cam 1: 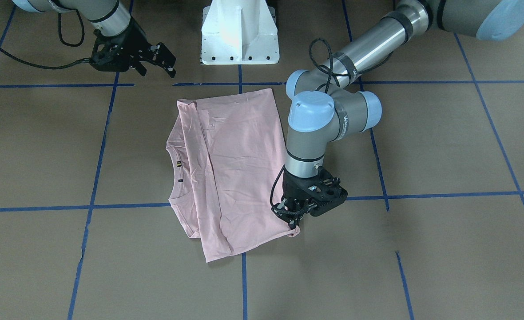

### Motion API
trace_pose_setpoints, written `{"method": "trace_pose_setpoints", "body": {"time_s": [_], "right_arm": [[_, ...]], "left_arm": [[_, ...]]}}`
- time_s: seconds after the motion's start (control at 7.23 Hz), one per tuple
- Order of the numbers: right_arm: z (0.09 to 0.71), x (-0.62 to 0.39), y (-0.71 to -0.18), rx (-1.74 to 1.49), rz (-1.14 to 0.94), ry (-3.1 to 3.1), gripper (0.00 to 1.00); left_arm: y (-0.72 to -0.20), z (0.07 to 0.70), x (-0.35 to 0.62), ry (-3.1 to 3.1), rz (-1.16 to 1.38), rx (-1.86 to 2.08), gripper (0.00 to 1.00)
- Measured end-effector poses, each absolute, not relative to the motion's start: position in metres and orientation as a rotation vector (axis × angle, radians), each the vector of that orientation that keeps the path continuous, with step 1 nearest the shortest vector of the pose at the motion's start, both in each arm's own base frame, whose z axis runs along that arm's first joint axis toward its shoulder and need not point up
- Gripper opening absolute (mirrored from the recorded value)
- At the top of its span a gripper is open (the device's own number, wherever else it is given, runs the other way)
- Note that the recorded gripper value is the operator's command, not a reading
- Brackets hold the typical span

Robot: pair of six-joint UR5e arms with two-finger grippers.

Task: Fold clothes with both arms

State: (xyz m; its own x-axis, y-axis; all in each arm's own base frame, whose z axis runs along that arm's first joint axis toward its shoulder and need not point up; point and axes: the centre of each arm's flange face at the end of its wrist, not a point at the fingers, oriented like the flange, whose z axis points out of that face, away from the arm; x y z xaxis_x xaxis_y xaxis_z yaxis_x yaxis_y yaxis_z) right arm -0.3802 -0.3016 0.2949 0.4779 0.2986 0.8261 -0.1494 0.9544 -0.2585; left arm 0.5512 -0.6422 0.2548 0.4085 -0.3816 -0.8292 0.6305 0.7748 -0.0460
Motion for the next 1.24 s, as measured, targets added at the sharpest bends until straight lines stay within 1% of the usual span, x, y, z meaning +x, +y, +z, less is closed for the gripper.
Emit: {"method": "trace_pose_setpoints", "body": {"time_s": [0.28, 0.41, 0.55, 0.83, 1.24], "right_arm": [[0.295, -0.380, -0.304, -0.150, 0.281, -1.036, 1.00], [0.296, -0.378, -0.306, -0.145, 0.287, -1.036, 1.00], [0.297, -0.376, -0.310, -0.139, 0.292, -1.034, 1.00], [0.299, -0.374, -0.314, -0.134, 0.295, -1.030, 1.00], [0.299, -0.374, -0.314, -0.134, 0.297, -1.029, 1.00]], "left_arm": [[-0.643, 0.253, 0.550, 0.948, -0.600, 0.316, 1.00], [-0.633, 0.242, 0.541, 0.942, -0.586, 0.291, 1.00], [-0.607, 0.231, 0.523, 0.941, -0.586, 0.243, 1.00], [-0.510, 0.222, 0.495, 0.931, -0.627, 0.097, 1.00], [-0.368, 0.227, 0.536, 0.880, -0.726, -0.144, 1.00]]}}
